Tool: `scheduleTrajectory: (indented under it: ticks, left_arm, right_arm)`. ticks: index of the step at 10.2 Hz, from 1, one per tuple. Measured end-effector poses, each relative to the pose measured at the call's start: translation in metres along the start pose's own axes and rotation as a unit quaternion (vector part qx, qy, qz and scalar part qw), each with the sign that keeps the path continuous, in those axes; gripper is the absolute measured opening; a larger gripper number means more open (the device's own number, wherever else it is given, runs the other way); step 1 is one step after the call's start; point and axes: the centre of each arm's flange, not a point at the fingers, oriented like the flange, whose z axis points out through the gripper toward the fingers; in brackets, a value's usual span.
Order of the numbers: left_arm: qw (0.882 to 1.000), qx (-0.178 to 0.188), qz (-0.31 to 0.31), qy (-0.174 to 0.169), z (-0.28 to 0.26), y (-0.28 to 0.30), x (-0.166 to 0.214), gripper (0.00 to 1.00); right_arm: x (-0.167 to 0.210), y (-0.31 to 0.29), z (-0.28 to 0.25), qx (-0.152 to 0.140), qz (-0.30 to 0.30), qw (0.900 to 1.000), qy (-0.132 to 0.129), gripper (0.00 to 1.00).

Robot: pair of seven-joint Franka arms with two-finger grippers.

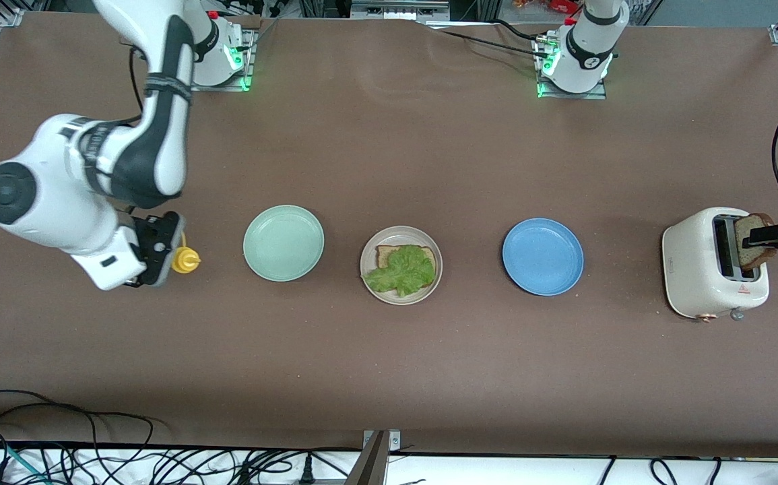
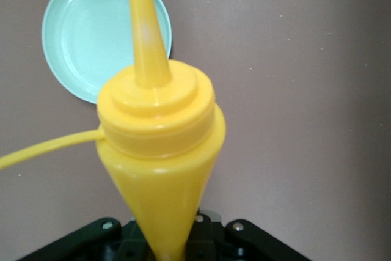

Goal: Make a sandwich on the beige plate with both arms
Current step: 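Carry the mustard bottle with the right gripper back to its spot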

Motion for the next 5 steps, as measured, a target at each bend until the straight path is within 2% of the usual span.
scheduleTrajectory:
  ticks: [1, 3, 5]
  left_arm:
    - [1.000, -0.002, -0.004, -0.004, 0.005, 0.000, 0.000, 1.00]
    - [1.000, -0.007, -0.013, -0.011, 0.017, -0.001, -0.002, 1.00]
    - [1.000, -0.009, -0.020, -0.015, 0.024, -0.007, -0.007, 0.99]
  right_arm:
    - [-0.022, -0.003, 0.005, 0.007, -0.003, 0.999, 0.036, 0.12]
    - [-0.075, -0.015, 0.030, 0.011, 0.001, 0.991, 0.134, 0.12]
    - [-0.126, -0.034, 0.071, 0.011, 0.003, 0.979, 0.202, 0.12]
